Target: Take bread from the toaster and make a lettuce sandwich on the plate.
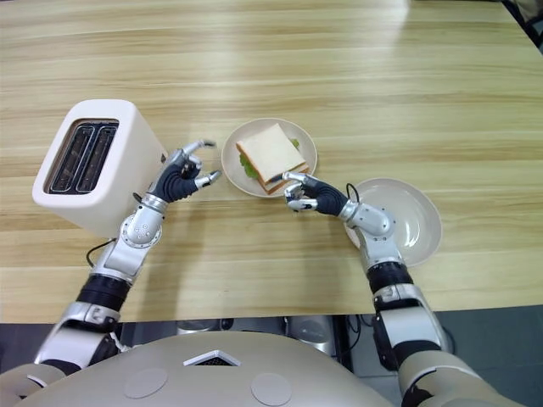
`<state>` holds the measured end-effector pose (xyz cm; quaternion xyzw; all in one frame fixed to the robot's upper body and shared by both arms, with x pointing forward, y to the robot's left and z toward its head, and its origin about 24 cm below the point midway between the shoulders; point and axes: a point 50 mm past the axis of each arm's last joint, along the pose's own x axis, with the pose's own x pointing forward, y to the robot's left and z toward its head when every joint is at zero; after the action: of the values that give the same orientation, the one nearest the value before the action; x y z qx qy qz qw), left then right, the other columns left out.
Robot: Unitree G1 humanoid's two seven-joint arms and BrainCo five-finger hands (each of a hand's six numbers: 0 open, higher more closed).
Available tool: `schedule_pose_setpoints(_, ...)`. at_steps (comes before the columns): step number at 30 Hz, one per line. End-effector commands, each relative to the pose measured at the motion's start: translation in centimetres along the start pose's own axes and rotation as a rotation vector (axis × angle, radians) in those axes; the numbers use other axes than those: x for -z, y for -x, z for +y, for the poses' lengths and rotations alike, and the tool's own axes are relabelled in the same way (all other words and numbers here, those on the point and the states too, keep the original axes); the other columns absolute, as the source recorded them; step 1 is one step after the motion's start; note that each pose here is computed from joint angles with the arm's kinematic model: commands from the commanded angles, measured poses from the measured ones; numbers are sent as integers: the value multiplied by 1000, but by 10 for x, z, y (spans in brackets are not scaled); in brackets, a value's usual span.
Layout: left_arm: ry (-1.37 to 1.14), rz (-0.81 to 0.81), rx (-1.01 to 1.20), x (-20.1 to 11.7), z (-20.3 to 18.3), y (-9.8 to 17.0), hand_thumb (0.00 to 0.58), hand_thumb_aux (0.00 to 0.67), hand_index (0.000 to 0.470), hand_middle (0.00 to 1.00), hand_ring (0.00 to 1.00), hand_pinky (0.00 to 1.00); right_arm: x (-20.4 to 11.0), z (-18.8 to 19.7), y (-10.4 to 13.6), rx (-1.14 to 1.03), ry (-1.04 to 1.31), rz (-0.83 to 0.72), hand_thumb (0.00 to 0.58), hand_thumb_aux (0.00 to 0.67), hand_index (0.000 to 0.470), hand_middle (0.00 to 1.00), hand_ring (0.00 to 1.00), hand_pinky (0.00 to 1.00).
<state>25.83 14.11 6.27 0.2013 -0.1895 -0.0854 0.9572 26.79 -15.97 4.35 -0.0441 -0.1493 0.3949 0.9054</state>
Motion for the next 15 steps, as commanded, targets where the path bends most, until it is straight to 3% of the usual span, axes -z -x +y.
schedule_pose_setpoints(1, 108, 32, -138, -4, 9, 2, 0, 0, 0, 0, 0, 0, -11, 3, -2, 140, -75, -81, 0, 0, 0, 0, 0, 0)
schedule_pose_setpoints(6, 153, 27, -189, -7, 8, 8, 0, 0, 0, 0, 0, 0, -12, -1, 2, 358, -104, -110, 0, 0, 0, 0, 0, 0)
schedule_pose_setpoints(10, 163, 26, -265, -7, 10, 17, 0, 0, 0, 0, 0, 0, -10, -15, 1, 563, 48, -65, 0, 0, 0, 0, 0, 0)
schedule_pose_setpoints(15, 115, 7, -228, -7, 4, 20, 0, 0, 0, 0, 0, 0, -13, -17, 2, 661, 127, -88, 0, 0, 0, 0, 0, 0)
